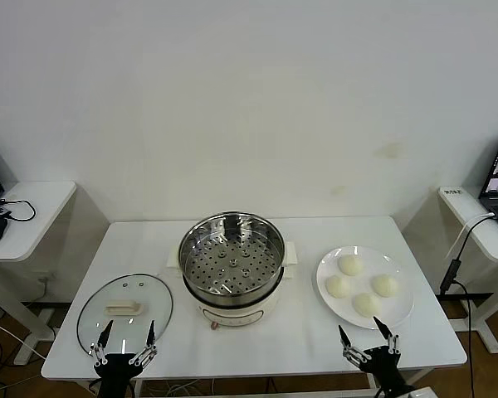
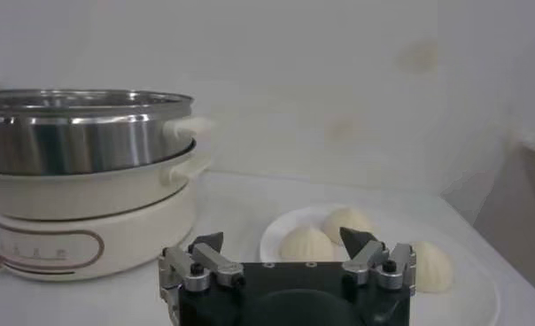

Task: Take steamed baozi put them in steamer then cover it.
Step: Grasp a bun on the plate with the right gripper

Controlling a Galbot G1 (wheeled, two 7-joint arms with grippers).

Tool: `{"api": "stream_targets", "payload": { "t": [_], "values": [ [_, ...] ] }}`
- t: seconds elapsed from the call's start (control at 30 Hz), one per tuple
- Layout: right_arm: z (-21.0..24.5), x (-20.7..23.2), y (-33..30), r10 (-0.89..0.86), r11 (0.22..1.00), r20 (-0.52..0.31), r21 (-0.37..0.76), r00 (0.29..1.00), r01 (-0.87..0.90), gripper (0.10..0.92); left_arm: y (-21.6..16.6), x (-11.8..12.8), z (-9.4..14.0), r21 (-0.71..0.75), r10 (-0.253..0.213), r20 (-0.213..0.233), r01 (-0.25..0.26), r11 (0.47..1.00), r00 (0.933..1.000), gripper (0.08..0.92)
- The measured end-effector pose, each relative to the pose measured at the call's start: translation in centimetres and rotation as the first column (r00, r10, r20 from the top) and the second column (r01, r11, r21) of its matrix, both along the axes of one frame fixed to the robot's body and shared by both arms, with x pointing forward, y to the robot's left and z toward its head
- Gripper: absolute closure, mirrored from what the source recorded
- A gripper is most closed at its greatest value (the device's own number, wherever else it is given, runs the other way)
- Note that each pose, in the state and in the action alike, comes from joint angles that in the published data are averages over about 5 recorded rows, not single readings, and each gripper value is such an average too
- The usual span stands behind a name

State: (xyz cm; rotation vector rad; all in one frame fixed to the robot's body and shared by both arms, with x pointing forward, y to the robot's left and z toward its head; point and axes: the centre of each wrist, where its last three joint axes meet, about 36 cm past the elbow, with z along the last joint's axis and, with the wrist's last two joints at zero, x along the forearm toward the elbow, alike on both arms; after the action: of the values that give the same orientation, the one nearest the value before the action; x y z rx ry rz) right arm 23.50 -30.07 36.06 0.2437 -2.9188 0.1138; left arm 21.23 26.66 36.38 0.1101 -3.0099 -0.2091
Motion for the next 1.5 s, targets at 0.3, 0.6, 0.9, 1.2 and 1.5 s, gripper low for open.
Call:
{"api": "stream_targets", "payload": {
  "t": [0.3,0.6,0.9,1.2,1.5],
  "values": [
    [1.1,1.3,-0.9,-0.011,0.997,0.036,-0.075,0.999,0.014,0.2,0.2,0.5,0.2,0.025,0.0,0.005,0.0,1.0,1.0,0.177],
    [3.2,5.0,-4.5,0.008,0.95,0.059,-0.312,0.998,0.011,0.2,0.5,0.8,0.4,0.084,-0.014,-0.024,0.016,0.996,0.9996,0.177],
    [6.4,11.3,-9.7,0.111,0.786,0.002,-0.612,0.994,-0.087,0.2,0.3,0.6,1.0,0.121,-0.029,-0.032,0.033,0.992,0.9991,0.177],
    [11.0,19.6,-14.1,0.262,0.546,-0.168,-0.786,0.95,-0.29,0.199,0.3,0.6,1.8,0.159,-0.043,-0.038,0.049,0.986,0.9983,0.177],
    [14.0,28.6,-15.0,0.374,0.331,-0.401,-0.784,0.836,-0.524,0.199,0.6,0.8,1.9,0.183,-0.048,-0.042,0.055,0.982,0.998,0.177]
  ]
}}
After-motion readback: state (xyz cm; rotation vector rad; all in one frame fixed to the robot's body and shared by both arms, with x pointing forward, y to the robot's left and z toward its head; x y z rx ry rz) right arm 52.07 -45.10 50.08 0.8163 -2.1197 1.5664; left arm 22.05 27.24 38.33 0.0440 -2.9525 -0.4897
